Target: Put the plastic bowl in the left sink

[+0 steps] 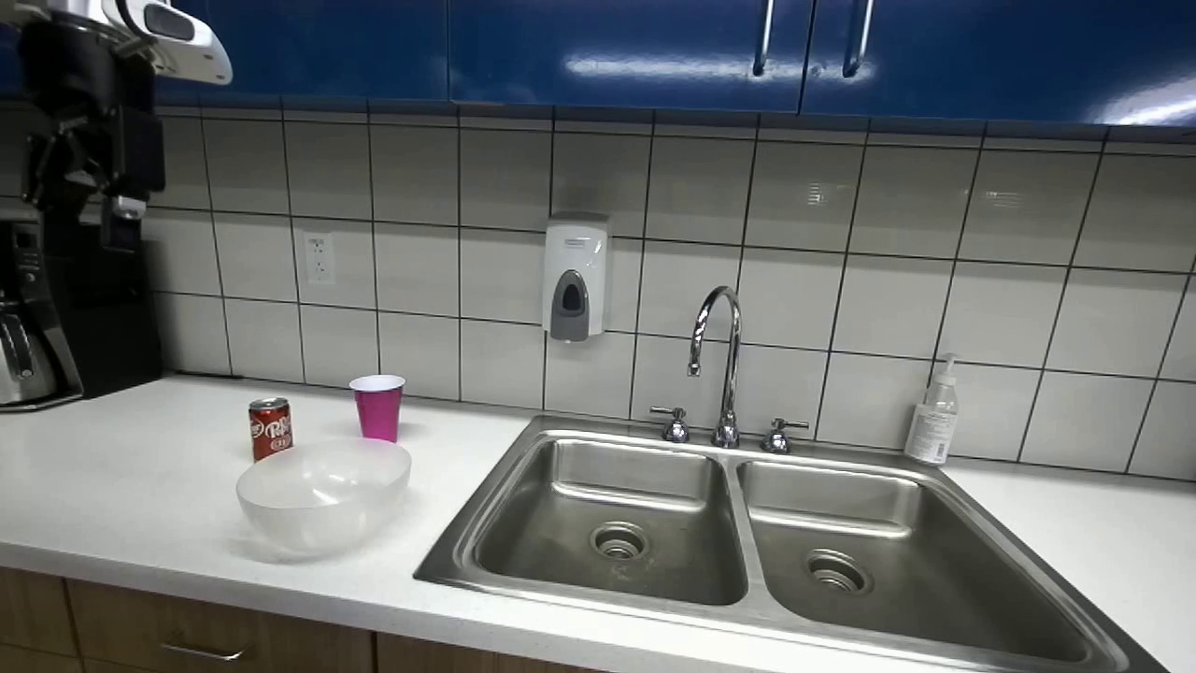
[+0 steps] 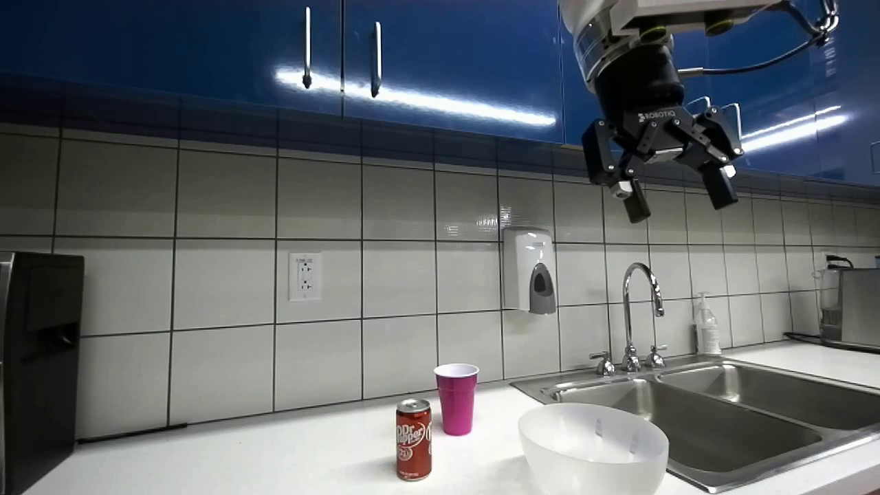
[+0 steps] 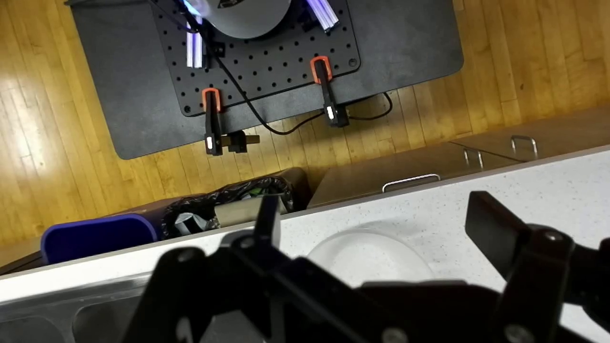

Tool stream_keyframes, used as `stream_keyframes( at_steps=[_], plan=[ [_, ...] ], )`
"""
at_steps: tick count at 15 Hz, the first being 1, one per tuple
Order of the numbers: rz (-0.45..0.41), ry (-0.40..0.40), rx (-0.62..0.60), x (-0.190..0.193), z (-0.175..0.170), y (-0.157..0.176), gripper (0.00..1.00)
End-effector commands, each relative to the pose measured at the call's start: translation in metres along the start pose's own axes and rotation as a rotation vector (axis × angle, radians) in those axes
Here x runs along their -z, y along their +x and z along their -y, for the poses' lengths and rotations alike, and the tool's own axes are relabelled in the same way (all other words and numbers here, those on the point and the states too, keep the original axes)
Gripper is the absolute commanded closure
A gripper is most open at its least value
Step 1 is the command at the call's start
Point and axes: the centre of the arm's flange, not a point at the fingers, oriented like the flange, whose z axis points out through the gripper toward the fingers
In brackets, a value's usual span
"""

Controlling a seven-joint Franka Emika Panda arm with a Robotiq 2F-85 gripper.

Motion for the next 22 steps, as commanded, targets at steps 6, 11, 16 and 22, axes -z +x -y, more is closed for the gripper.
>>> stream_keyframes(
  at_steps=[6,11,16,22],
  plan=[
    [-0.016,-0.032,-0.062,-0.046,0.003,0.063,0.0],
    [-0.003,-0.065,-0.108,-0.085,-0.01,0.116,0.0],
    [0.039,-0.036,-0.118,-0.126,-0.02,0.158,0.0],
    [0.024,-0.01,-0.115,-0.159,-0.013,0.195,0.0]
  ],
)
